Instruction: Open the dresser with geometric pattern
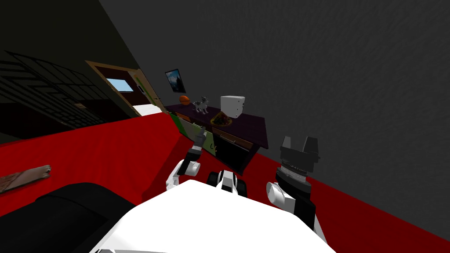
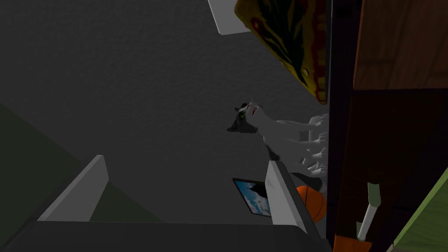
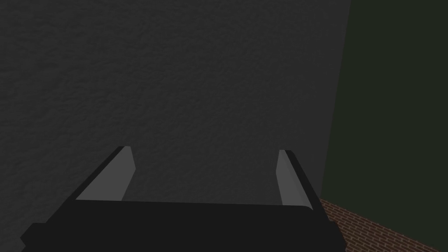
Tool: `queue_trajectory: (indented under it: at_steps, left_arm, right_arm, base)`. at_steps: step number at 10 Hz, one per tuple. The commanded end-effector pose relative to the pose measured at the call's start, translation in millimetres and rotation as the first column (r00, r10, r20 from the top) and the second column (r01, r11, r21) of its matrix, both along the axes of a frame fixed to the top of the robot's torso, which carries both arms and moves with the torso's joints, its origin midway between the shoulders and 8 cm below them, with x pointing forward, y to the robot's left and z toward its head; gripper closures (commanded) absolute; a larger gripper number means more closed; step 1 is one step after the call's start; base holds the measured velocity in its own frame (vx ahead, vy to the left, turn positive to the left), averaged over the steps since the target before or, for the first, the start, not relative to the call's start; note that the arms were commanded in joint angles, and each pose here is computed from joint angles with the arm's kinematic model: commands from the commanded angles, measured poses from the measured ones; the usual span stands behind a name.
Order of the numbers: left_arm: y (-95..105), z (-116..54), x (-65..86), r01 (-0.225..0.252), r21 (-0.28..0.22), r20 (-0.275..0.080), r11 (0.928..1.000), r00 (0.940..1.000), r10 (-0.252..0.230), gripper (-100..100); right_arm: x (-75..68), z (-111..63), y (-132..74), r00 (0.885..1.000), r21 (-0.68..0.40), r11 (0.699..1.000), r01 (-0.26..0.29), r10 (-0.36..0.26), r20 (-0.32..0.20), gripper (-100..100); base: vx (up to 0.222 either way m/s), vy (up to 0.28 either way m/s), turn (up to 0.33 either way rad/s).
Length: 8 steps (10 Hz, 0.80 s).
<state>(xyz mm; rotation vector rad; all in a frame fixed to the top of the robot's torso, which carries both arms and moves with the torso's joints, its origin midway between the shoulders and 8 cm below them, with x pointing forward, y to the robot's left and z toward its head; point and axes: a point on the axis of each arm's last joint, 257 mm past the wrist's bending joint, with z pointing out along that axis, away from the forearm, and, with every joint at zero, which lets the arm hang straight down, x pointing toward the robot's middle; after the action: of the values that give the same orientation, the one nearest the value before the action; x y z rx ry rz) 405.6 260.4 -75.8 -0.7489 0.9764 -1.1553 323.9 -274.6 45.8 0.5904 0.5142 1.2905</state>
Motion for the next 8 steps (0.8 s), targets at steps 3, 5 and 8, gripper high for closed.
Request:
queue_trajectory:
  at_steps: [3,5,8]
  left_arm:
    - [-7.6,-43.4,18.4,0.013,0.012,-0.095,0.9998,0.9954,-0.012,-100]
    - [-12.2,-64.9,25.4,0.026,0.03,-0.144,0.9992,0.9894,-0.021,-100]
    - [-18.1,-97.2,34.1,0.046,0.062,-0.216,0.997,0.9759,-0.032,-100]
  right_arm:
    - [0.0,0.0,0,1.0,0.0,1.0,0.0,0.0,0.0,0]
    - [0.0,0.0,0,1.0,0.0,1.0,0.0,0.0,0.0,0]
    - [0.0,0.0,0,1.0,0.0,1.0,0.0,0.0,0.0,0]
  base:
    - [0.018,-0.032,-0.073]
    - [0.014,-0.031,-0.071]
    - [0.015,-0.028,-0.068]
